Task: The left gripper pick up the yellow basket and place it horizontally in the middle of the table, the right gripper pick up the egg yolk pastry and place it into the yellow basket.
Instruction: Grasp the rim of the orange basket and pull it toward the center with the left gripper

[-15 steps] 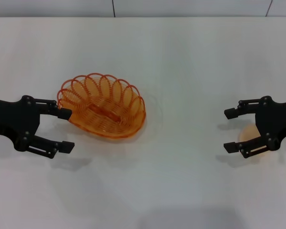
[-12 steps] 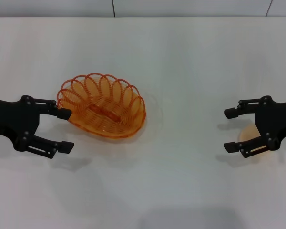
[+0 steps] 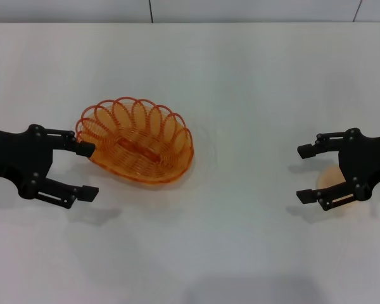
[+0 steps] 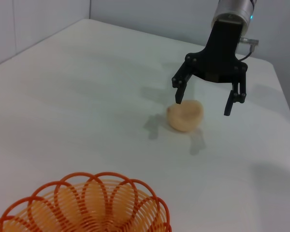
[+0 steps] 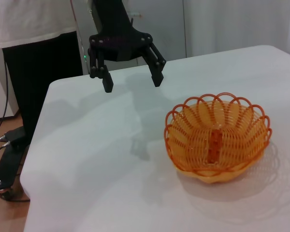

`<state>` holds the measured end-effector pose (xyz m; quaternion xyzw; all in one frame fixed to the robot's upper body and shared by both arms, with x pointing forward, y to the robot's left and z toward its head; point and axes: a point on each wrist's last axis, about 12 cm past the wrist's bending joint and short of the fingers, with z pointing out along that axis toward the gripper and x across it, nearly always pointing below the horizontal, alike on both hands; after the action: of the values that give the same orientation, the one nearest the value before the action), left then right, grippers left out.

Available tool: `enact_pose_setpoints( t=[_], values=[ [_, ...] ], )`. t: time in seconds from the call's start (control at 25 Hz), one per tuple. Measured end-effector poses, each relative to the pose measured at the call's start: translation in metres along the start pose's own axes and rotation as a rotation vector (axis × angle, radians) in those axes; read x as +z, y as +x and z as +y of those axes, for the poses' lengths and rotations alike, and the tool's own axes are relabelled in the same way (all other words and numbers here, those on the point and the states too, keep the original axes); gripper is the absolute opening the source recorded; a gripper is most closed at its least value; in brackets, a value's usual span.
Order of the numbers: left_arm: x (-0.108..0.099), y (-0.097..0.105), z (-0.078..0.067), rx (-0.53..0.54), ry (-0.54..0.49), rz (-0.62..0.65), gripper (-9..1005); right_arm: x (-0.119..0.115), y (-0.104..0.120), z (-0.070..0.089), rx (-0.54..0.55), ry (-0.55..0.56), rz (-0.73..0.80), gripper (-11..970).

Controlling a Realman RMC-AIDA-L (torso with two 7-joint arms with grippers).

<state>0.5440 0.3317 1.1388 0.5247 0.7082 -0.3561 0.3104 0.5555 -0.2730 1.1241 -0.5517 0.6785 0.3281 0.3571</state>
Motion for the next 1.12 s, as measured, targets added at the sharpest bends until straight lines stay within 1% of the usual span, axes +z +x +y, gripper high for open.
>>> enact_pose_setpoints(
  t=[0.16, 0.28, 0.4, 0.48, 0.64, 0.72, 0.92, 1.12],
  values=[
    [-0.001, -0.002, 0.000, -0.019, -0.008, -0.003, 872, 0.000, 0.000, 0.000, -0.003, 0.001, -0.002, 870],
    [-0.003, -0.008, 0.000, -0.063, -0.035, 0.005, 872, -0.001, -0.002, -0.001, -0.010, 0.006, -0.005, 870],
    [-0.007, -0.017, -0.003, -0.102, -0.075, 0.019, 871, -0.002, -0.002, -0.001, -0.014, 0.015, -0.009, 869],
    [-0.012, -0.025, -0.007, -0.124, -0.123, 0.036, 871, -0.003, -0.003, -0.001, -0.016, 0.018, -0.010, 869],
    [-0.021, -0.033, -0.011, -0.188, -0.206, 0.055, 870, 0.000, -0.003, 0.000, -0.030, 0.016, -0.016, 869],
    [-0.023, -0.036, -0.011, -0.220, -0.224, 0.065, 870, 0.000, -0.002, 0.001, -0.035, 0.016, -0.017, 869],
    [-0.030, -0.043, -0.006, -0.358, -0.301, 0.097, 869, 0.003, -0.002, 0.003, -0.037, 0.007, -0.024, 869],
    [-0.039, -0.052, 0.009, -0.540, -0.438, 0.113, 868, 0.005, -0.001, 0.004, -0.036, 0.003, -0.021, 869]
  ],
)
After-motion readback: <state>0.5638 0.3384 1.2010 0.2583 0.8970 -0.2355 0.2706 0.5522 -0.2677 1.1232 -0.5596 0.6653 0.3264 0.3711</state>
